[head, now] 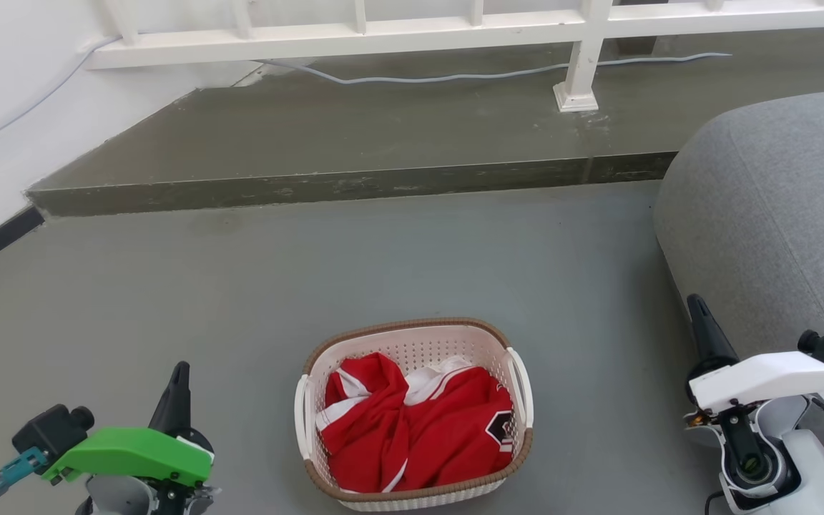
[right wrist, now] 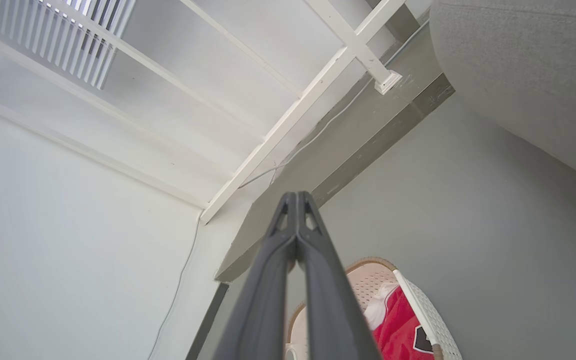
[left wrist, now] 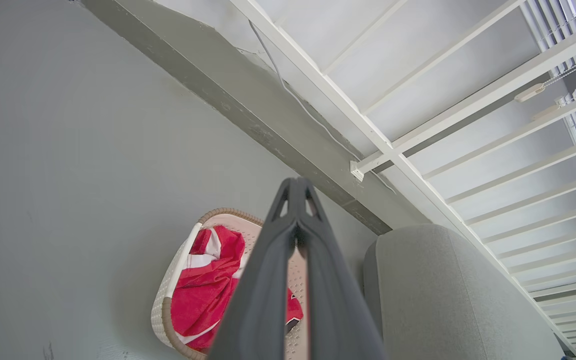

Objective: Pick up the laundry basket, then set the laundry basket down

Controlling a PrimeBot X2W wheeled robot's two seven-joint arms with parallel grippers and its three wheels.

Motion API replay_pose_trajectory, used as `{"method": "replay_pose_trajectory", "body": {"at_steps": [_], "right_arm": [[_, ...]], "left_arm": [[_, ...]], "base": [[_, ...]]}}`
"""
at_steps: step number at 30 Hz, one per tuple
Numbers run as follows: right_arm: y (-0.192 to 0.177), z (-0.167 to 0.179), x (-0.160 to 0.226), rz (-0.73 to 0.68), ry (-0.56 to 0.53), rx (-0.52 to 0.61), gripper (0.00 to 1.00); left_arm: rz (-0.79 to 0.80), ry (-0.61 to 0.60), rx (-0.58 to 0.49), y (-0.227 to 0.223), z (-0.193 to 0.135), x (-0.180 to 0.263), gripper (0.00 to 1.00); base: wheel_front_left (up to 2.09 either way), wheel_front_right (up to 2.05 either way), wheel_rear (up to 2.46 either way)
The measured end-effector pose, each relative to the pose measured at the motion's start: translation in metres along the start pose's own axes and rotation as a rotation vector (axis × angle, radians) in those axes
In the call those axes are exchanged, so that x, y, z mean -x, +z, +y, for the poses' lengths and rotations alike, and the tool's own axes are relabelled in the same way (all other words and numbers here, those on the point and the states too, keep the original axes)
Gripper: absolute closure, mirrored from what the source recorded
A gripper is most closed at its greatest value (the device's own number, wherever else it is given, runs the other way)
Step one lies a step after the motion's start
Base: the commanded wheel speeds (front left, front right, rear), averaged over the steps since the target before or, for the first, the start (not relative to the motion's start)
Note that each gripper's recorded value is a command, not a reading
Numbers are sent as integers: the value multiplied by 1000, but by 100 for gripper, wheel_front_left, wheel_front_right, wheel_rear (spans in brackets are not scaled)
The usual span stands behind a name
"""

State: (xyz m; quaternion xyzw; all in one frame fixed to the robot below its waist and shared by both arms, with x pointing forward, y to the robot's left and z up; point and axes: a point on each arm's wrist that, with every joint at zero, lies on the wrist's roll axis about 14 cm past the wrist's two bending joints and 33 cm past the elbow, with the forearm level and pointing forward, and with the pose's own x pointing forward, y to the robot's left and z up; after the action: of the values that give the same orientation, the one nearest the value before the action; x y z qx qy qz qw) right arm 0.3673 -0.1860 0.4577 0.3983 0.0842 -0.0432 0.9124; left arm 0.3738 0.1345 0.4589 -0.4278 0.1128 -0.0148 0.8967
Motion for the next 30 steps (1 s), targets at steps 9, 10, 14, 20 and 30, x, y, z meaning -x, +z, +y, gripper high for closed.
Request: {"method": "replay_pose_trajectory", "body": {"at_steps": [9,10,14,20,30], "right_arm": [[3,-1,-1,1,-1,-128,100],[4,-1,-2,1,1,-146,100],[5,0,-2,2,4,-220,100],[8,-1,-3,-4,6,-306,100],[14,0,-4,-12,23,-445,100]], "left_arm": [[-4,15,111,6,7,1,100],[-9,18,127,7,8,2,100],[-12,24,189,10,12,3,100],[-26,19,268,16,14,4,100],[-47,7,403,23,16,6,100]], "base": [[0,0,0],[0,0,0],[0,0,0],[0,0,0],[0,0,0]]}}
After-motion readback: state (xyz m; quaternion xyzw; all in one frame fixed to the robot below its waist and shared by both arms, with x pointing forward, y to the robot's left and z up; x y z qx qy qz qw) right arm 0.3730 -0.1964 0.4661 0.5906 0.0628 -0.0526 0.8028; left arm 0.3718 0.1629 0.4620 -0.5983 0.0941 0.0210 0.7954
